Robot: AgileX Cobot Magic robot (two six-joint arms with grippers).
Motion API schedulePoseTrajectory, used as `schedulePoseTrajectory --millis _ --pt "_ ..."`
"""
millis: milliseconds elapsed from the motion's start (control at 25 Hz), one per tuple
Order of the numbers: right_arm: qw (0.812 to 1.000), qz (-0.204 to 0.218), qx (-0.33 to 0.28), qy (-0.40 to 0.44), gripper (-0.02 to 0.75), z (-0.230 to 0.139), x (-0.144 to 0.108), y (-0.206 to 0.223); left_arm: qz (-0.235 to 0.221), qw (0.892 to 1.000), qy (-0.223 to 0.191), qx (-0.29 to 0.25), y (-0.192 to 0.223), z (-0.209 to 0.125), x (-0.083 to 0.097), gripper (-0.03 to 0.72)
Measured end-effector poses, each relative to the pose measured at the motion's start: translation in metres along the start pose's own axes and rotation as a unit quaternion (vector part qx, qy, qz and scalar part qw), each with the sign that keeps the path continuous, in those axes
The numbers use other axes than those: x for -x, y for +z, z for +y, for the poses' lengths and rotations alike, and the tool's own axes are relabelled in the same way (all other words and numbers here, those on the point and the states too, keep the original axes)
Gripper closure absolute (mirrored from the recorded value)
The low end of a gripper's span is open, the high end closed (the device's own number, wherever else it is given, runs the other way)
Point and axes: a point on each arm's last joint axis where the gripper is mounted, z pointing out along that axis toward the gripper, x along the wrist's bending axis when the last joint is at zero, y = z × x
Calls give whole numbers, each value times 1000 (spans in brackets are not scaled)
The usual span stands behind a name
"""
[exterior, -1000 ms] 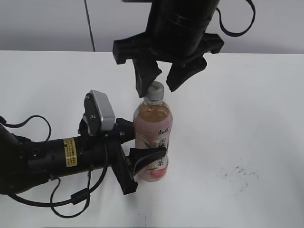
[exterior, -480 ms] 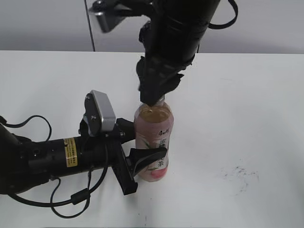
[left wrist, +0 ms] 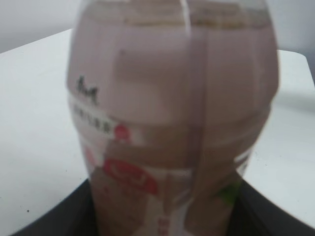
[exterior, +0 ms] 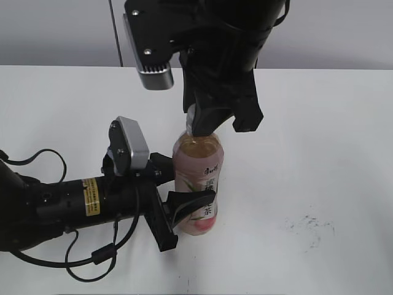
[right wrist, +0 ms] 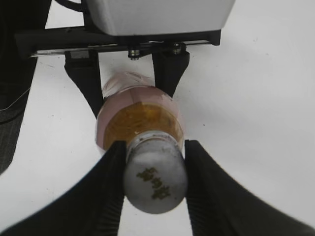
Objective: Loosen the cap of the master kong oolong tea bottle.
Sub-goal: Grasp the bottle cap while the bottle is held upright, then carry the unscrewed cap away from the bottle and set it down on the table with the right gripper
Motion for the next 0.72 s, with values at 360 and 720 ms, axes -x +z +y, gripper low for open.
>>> schedulePoseTrajectory --millis 360,720 --pt "999 -27 27 19 465 9 8 -21 1 1000 -2 1 0 0 0 314" --pt "867 -130 0 481 465 -24 25 -58 1 1000 -2 0 0 0 0 314"
